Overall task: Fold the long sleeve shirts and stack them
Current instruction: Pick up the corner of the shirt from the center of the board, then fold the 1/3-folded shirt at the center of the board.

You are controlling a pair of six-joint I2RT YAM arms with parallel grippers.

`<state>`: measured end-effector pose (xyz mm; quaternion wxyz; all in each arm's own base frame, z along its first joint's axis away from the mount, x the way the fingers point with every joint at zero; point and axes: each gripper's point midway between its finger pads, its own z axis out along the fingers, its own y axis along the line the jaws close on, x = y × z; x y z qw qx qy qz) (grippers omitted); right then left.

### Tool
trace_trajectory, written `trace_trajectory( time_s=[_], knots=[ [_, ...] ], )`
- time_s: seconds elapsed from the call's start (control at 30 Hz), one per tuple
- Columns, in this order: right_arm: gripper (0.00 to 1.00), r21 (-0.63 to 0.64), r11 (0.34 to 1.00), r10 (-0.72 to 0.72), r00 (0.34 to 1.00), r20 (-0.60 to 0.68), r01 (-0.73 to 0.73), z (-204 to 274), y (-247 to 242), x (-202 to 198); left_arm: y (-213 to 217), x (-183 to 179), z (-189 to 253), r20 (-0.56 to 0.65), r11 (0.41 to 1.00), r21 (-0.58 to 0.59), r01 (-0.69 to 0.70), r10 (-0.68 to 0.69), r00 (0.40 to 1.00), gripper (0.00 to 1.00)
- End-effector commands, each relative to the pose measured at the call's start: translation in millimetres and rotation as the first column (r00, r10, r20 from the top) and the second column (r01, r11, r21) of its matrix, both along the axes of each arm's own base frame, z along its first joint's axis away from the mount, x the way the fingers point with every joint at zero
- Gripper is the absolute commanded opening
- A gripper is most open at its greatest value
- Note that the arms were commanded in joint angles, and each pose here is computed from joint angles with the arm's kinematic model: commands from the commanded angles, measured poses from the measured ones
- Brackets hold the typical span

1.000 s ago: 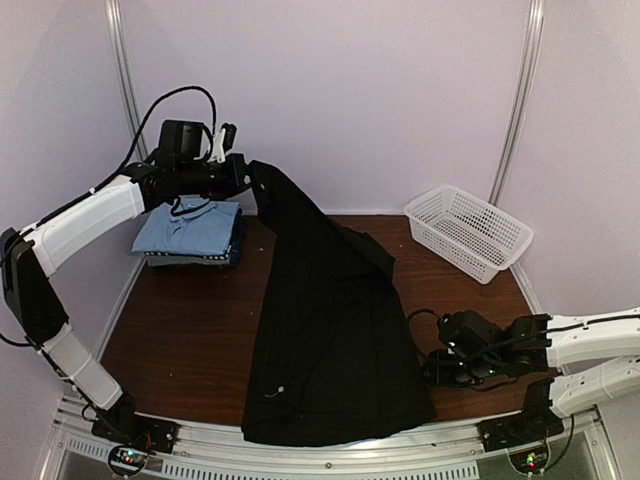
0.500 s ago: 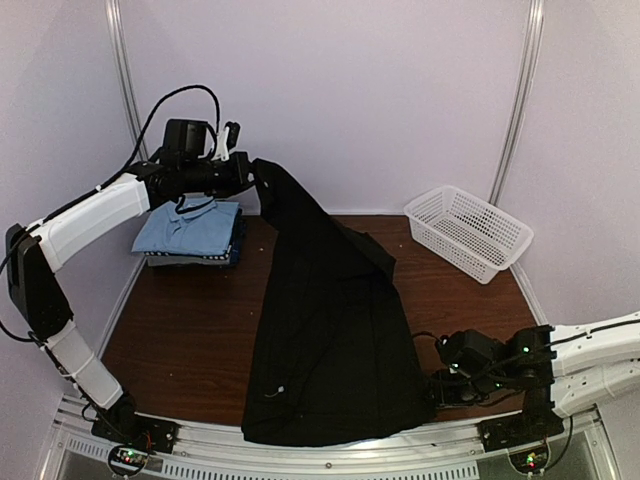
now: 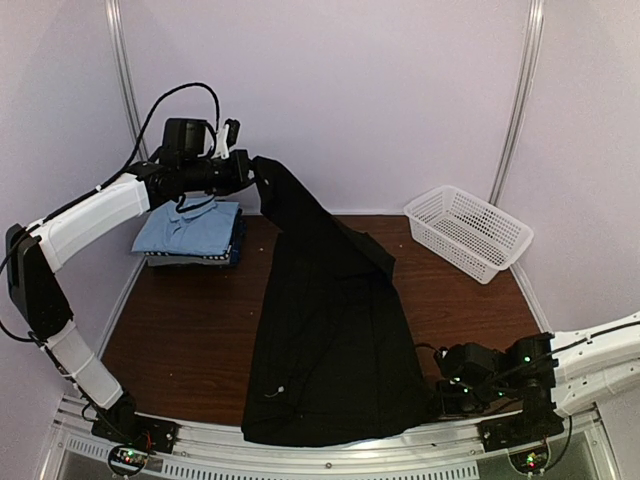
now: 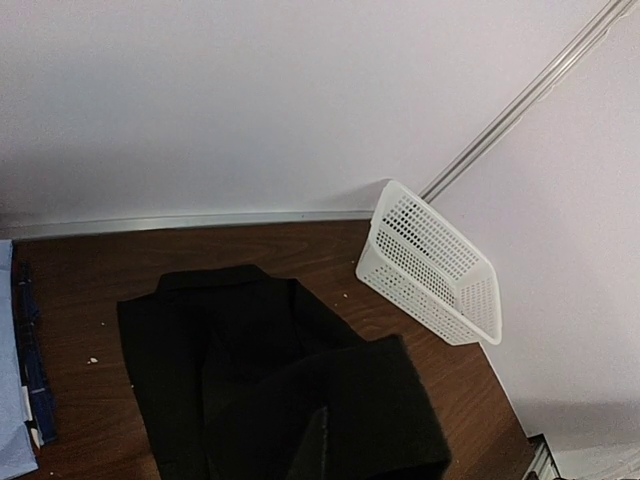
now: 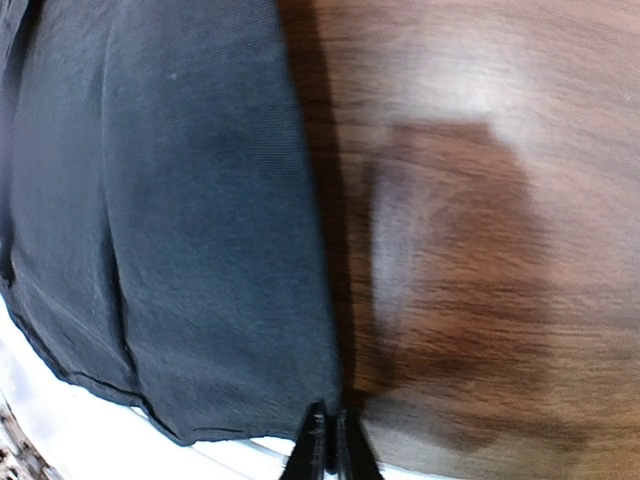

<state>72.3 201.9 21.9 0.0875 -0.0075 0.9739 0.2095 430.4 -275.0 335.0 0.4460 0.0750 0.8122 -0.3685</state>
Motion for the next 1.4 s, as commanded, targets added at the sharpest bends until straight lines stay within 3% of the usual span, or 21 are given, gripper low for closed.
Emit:
trace_trajectory(
  time_s=[0.0, 0.43, 0.67, 1.03, 1.37],
  knots=[
    [0.00, 0.014, 1.000, -0.010, 0.999, 0.040, 0.009, 14, 9, 7, 1, 4, 32, 0.132, 1.000, -0.023, 0.012, -0.009, 0.991, 0.00],
    [0.00, 0.101, 0.969, 0.203, 0.963, 0.179, -0.223, 71, 91, 6, 20, 12, 83, 0.344, 0.995, 0.054, -0.083, 0.059, 0.937, 0.00],
    [0.00, 0.134, 0.929, 0.317, 0.928, 0.195, -0.345, 71, 134, -2, 41, 10, 100, 0.430, 0.977, 0.116, -0.180, 0.114, 0.896, 0.00],
    [0.00, 0.152, 0.884, 0.412, 0.890, 0.197, -0.443, 61, 178, -6, 65, 16, 93, 0.461, 0.936, 0.194, -0.292, 0.176, 0.870, 0.00],
    [0.00, 0.158, 0.865, 0.455, 0.877, 0.154, -0.476, 35, 195, -7, 62, 16, 82, 0.450, 0.938, 0.211, -0.275, 0.157, 0.879, 0.00]
  ],
)
